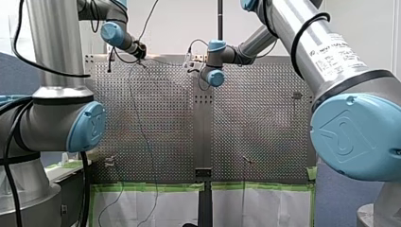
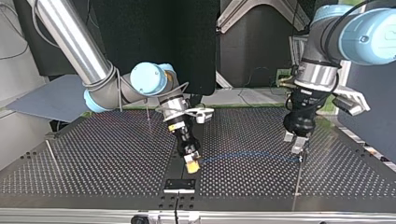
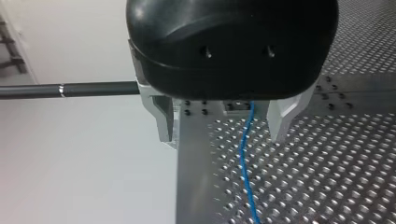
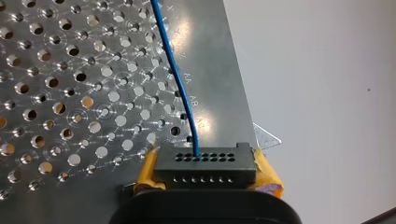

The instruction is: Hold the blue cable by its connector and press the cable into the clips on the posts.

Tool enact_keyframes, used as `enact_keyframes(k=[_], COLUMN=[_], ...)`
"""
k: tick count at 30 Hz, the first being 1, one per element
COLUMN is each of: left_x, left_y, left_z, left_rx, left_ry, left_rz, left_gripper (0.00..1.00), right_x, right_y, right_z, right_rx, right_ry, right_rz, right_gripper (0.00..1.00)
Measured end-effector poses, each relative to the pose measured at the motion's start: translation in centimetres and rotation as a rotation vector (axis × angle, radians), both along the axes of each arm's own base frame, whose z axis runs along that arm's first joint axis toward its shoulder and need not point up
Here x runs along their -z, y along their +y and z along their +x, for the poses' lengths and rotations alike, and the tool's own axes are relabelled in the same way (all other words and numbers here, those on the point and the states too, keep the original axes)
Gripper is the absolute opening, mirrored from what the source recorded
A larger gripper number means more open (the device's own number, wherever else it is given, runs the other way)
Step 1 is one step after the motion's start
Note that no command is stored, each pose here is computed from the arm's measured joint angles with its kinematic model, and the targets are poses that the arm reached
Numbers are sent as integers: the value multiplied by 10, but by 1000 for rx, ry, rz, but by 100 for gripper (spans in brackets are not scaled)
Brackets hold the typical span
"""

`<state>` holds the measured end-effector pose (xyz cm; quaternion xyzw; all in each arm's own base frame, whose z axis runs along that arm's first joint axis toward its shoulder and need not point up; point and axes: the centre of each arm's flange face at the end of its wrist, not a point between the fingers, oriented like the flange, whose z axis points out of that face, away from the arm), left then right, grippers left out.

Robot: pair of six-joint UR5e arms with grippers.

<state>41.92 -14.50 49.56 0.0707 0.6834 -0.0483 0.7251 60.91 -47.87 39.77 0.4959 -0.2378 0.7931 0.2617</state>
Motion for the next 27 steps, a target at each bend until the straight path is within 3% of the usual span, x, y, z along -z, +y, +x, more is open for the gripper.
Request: enact_keyframes(k=[10, 16, 27], left_x=[17, 22, 21], left_y=[-20, -32, -71], left_z=[21, 40, 66], left_rx=[17, -1, -7], left_ry=[31, 21, -1], left_rz=[-24, -21, -6], left_gripper=[100, 100, 100], right_x=[0, 0, 2], right_y=[0, 0, 0], right_z=[0, 0, -1], right_rx=[0, 1, 2], right_ry=[0, 1, 10], right_rz=[-1, -1, 2], right_gripper=[0, 0, 0])
